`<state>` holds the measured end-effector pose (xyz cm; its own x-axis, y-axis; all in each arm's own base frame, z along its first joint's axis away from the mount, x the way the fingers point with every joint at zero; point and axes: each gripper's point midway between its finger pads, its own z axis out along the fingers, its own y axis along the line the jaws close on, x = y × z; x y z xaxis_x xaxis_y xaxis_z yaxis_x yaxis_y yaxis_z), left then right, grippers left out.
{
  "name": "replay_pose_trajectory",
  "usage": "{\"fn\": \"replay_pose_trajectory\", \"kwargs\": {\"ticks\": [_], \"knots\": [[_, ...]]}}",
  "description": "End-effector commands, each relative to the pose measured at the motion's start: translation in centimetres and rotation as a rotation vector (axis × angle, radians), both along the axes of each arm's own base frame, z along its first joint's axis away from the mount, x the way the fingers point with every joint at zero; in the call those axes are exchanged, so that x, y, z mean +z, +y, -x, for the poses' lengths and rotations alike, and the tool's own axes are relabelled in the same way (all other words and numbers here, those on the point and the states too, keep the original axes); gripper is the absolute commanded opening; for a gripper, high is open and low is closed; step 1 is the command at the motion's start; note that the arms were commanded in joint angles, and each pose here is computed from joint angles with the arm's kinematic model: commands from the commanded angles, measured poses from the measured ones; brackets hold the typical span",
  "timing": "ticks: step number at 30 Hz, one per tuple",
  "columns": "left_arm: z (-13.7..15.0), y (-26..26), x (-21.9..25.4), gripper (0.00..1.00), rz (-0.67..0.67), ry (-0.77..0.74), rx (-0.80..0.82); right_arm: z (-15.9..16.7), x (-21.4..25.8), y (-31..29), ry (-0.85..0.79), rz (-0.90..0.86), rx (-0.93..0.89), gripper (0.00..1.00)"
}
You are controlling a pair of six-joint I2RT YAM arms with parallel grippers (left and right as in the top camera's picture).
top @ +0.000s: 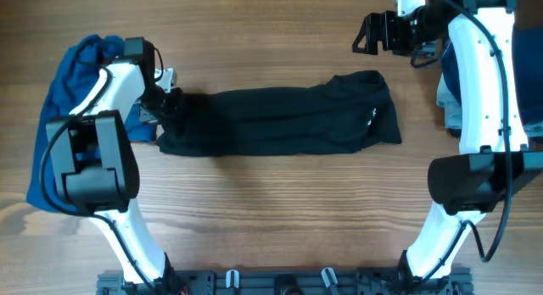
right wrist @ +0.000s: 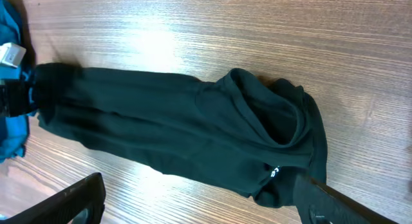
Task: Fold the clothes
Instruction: 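Fold the strip's left end rightward over the middle with the left gripper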
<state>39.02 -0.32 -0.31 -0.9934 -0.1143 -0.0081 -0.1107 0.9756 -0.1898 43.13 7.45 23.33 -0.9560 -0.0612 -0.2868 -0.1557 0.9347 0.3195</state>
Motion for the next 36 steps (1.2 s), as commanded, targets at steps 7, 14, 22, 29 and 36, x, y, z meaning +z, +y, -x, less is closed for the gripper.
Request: {"fn": "replay_pose_trajectory", "kwargs": {"ticks": [7, 14, 22, 29, 36], "knots": [[0.9, 2.5, 2.9, 0.04, 0.042, -0.016, 0.145, -0.5, -0.1, 0.1, -0.006, -0.010, -0.002, 0.95], [0.2, 4.7, 6.9, 0.04, 0.032, -0.085, 0.193, -0.4, -0.2, 0.1, -0.002, -0.010, -0.003, 0.95], [-0.6, 5.0, 9.4, 0.04, 0.029, -0.113, 0.191, -0.4, -0.2, 0.1, -0.002, -0.010, -0.003, 0.96], [-1.1, 1.0, 9.9, 0.04, 0.084, -0.117, 0.117, -0.4, -0.1, 0.2, -0.004, -0.011, -0.003, 0.96], [-3.6, -6.3, 11.6, 0.04, 0.111, -0.203, 0.055, -0.5, -0.1, 0.1, -0.006, -0.011, -0.005, 0.97]]}}
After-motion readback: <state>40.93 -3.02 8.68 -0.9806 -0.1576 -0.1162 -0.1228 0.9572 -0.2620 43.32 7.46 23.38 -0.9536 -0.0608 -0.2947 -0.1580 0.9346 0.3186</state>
